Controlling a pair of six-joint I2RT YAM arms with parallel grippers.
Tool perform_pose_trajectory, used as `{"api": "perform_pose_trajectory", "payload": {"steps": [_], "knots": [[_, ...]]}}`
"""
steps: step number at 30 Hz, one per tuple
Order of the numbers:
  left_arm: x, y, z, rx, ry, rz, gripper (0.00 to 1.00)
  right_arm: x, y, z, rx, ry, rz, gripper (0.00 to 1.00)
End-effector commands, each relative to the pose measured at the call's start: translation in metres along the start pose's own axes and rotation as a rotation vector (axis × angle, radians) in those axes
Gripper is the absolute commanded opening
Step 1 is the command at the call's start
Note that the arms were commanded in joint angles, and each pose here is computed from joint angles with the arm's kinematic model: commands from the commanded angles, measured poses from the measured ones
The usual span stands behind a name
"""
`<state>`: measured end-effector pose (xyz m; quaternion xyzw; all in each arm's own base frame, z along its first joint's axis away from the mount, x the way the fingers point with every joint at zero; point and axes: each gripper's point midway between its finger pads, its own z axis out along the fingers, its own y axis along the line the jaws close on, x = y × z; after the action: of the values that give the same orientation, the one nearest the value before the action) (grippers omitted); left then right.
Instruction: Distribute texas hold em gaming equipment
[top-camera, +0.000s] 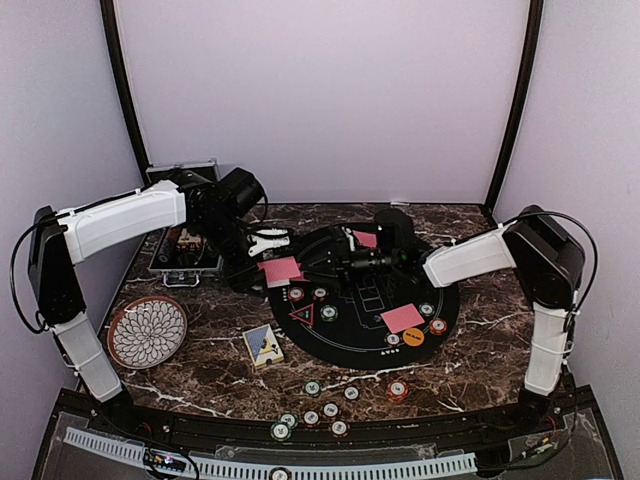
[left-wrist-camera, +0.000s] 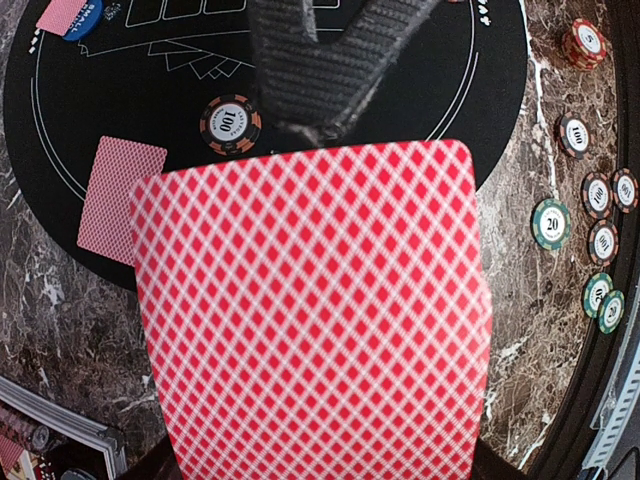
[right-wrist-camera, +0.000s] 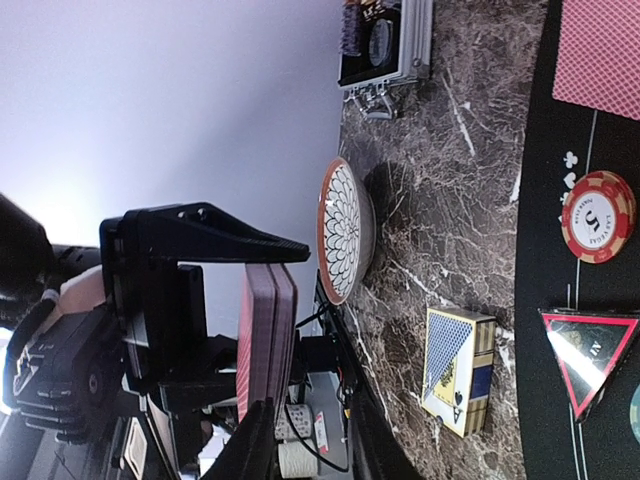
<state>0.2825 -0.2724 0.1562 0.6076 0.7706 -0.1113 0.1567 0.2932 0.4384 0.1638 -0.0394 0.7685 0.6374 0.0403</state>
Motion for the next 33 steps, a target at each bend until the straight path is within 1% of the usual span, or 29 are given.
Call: {"api": "perform_pose_trajectory", "payload": {"steps": [1, 4, 7, 12, 17, 30, 33], "knots": [[-0.007, -0.001, -0.022, -0.028, -0.047, 0.019, 0.00, -0.002, 0.022, -0.009, -0.044, -0.014, -0.048, 0.29], [-0.007, -0.001, -0.022, -0.030, -0.046, 0.019, 0.00, -0.003, 0.018, -0.013, -0.020, -0.024, -0.049, 0.29], [-0.007, -0.001, -0.022, -0.030, -0.046, 0.018, 0.00, -0.004, 0.020, -0.014, -0.033, -0.029, -0.049, 0.30], [-0.006, 0.000, -0.022, -0.032, -0.044, 0.021, 0.00, -0.005, 0.031, -0.013, -0.082, -0.031, -0.042, 0.39], [-0.006, 0.000, -0.021, -0.031, -0.042, 0.020, 0.00, -0.001, 0.037, -0.003, -0.105, -0.005, -0.050, 0.39], [-0.007, 0.000, -0.022, -0.032, -0.045, 0.019, 0.00, 0.006, 0.040, 0.018, -0.132, 0.045, -0.043, 0.26], [-0.008, 0.000, -0.023, -0.033, -0.047, 0.020, 0.00, 0.006, 0.041, 0.020, -0.136, 0.047, -0.042, 0.17]]}}
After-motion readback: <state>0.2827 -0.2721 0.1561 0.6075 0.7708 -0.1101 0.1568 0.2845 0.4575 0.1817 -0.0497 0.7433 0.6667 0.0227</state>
